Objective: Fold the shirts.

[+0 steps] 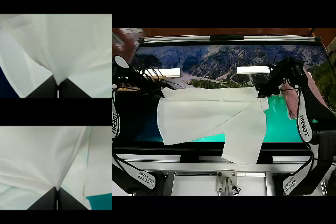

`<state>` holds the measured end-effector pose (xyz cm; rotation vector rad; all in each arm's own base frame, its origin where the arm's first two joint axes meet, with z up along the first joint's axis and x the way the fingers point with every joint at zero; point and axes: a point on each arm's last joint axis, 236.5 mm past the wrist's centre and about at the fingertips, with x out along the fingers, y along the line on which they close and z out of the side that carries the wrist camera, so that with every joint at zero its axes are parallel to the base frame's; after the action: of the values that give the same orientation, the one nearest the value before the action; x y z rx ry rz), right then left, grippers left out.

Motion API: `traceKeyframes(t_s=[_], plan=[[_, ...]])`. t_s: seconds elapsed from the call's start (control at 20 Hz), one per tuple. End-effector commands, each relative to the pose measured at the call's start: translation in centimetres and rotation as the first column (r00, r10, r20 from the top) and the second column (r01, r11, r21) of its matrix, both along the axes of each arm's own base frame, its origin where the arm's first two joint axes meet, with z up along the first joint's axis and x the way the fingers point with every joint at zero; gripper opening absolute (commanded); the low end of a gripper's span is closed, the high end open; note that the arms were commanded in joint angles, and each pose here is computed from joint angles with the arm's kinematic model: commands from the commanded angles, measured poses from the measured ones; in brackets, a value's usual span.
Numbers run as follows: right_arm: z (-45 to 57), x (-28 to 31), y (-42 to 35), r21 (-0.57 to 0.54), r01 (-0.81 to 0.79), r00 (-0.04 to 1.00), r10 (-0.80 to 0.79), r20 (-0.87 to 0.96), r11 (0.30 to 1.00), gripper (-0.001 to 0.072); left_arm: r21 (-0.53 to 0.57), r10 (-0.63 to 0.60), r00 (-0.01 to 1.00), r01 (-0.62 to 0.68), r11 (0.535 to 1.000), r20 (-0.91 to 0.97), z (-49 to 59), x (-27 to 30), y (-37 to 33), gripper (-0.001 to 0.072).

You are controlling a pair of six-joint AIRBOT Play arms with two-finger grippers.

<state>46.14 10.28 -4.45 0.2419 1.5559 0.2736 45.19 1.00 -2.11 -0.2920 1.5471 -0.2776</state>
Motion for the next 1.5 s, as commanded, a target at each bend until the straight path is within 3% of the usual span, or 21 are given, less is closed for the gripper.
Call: traceKeyframes(t_s=[0.0, 0.35, 0.4, 0.45, 0.5, 0.55, 0.65, 0.75, 0.9, 1.1, 1.3, 1.4, 1.45], plan=[[-1.7, -1.8, 0.1, 0.001, 0.006, 0.993, -0.006, -0.114, 1.000, 0.0059, 0.003, 0.009, 0.992, -0.009, 1.000, -0.123, -2.5, -2.8, -0.3, 0.0032], [-2.5, -2.7, 0.5, 0.016, 0.015, 0.985, -0.012, -0.173, 1.000, 0.0060, 0.017, 0.038, 0.996, -0.037, 0.999, -0.077, -3.7, -1.6, -0.4, 0.0033], [-2.5, -2.6, 0.5, 0.016, 0.018, 0.985, -0.015, -0.170, 1.000, 0.0147, 0.017, 0.038, 0.996, -0.037, 0.999, -0.075, -3.7, -1.5, -0.4, 0.0034], [-2.5, -2.6, 0.5, 0.018, 0.016, 0.986, -0.012, -0.167, 1.000, 0.0480, 0.017, 0.039, 0.996, -0.037, 0.999, -0.075, -3.7, -1.5, -0.4, 0.0096], [-2.2, -3.1, 0.5, 0.025, -0.014, 0.984, 0.018, -0.175, 1.000, 0.0575, 0.016, 0.041, 0.996, -0.040, 0.999, -0.080, -3.5, -1.7, -0.4, 0.0377], [-1.9, -3.7, -0.1, 0.009, -0.033, 0.981, 0.034, -0.189, 0.999, 0.0575, 0.015, 0.040, 0.995, -0.039, 0.999, -0.092, -3.2, -2.0, -0.2, 0.0644], [-0.2, -4.7, -2.4, -0.053, -0.051, 0.979, 0.040, -0.200, 0.997, 0.0575, 0.012, 0.049, 0.993, -0.048, 0.999, -0.104, -1.7, -2.4, 0.4, 0.0654], [2.5, -5.5, -5.3, -0.109, -0.044, 0.983, 0.024, -0.182, 0.993, 0.0575, 0.011, 0.069, 0.992, -0.069, 0.998, -0.104, 0.3, -3.1, 1.4, 0.0586], [5.8, -6.3, -9.1, -0.135, 0.034, 0.989, -0.053, -0.139, 0.990, 0.0575, 0.003, 0.100, 0.987, -0.100, 0.995, -0.123, 2.3, -5.6, 2.3, 0.0586], [5.5, -10.6, -12.9, -0.123, 0.102, 0.979, -0.121, -0.164, 0.987, 0.0575, -0.045, 0.147, 0.970, -0.158, 0.986, -0.195, -0.8, -14.1, 1.6, 0.0587], [4.1, -12.3, -12.5, -0.014, 0.188, 0.975, -0.189, -0.114, 0.982, 0.0575, -0.169, 0.276, 0.950, -0.299, 0.939, -0.144, -3.1, -18.7, 0.6, 0.0586], [3.5, -13.1, -12.5, 0.001, 0.201, 0.972, -0.200, -0.128, 0.979, 0.0575, -0.166, 0.288, 0.940, -0.318, 0.933, -0.183, -4.4, -21.1, 1.0, 0.0584], [3.3, -13.3, -12.5, 0.000, 0.197, 0.972, -0.195, -0.133, 0.980, 0.0575, -0.163, 0.282, 0.938, -0.316, 0.935, -0.203, -5.1, -22.1, 0.9, 0.0528]])
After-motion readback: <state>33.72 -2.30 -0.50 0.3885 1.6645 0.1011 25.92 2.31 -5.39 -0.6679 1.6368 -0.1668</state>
